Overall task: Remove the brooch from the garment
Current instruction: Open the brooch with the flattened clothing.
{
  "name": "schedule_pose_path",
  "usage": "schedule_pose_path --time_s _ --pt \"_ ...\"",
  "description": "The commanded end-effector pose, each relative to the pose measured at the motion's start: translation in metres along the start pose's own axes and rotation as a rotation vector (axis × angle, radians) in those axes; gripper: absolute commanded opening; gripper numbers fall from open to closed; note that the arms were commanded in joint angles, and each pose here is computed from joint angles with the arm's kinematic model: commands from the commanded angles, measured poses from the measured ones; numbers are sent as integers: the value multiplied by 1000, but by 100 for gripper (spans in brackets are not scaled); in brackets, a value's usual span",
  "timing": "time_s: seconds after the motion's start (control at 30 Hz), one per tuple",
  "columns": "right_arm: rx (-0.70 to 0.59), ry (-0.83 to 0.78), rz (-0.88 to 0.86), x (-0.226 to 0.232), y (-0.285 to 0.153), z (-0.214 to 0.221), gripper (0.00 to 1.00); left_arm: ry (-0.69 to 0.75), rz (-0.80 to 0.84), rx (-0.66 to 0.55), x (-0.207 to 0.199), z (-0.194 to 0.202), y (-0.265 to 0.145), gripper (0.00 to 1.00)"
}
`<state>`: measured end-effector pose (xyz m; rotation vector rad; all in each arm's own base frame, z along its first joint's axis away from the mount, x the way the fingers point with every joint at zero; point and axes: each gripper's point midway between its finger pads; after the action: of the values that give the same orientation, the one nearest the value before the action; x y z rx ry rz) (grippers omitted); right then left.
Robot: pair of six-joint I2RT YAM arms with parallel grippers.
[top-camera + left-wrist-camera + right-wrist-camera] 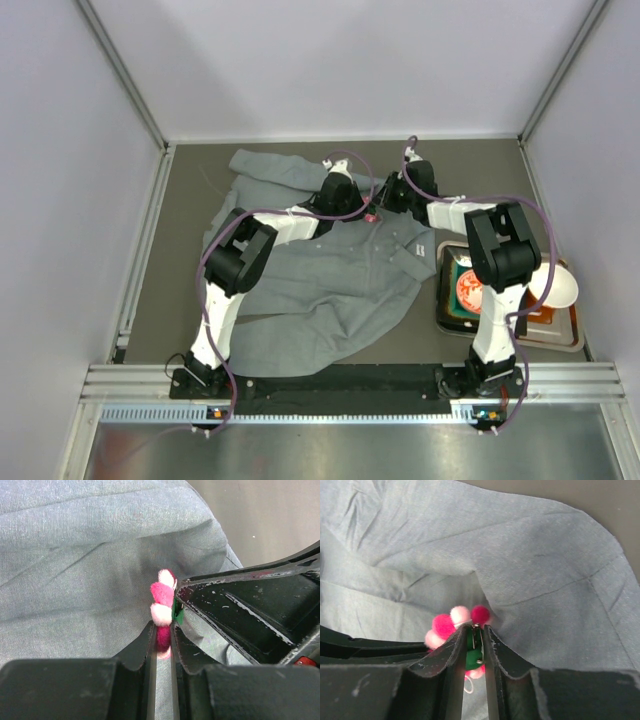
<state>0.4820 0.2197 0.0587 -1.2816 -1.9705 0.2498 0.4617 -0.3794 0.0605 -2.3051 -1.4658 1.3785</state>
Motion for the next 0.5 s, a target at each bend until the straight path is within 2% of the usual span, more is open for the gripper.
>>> schedule_pose_path --time_s 0.0,0.17,0.27,0.47 --pt "75 -34 94 -19 4 20 19 -6 114 -85 -35 -30 -1 0" --pt "79 -51 87 -17 4 19 17 -9 104 -77 -32 -28 1 0" --pt "76 -65 70 -11 5 18 24 -15 108 -76 -32 -29 2 0" --pt "66 -36 32 -2 8 17 24 -17 108 -73 -33 -29 2 0"
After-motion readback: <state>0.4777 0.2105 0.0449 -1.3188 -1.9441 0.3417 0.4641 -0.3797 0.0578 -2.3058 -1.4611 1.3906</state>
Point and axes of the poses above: each gripper's point midway between its finger pads, its own y axis out along the fingers, its own x axis along the line the jaws close on, z = x × y, and after that the axes turned 7 degrees about -y, right-handed
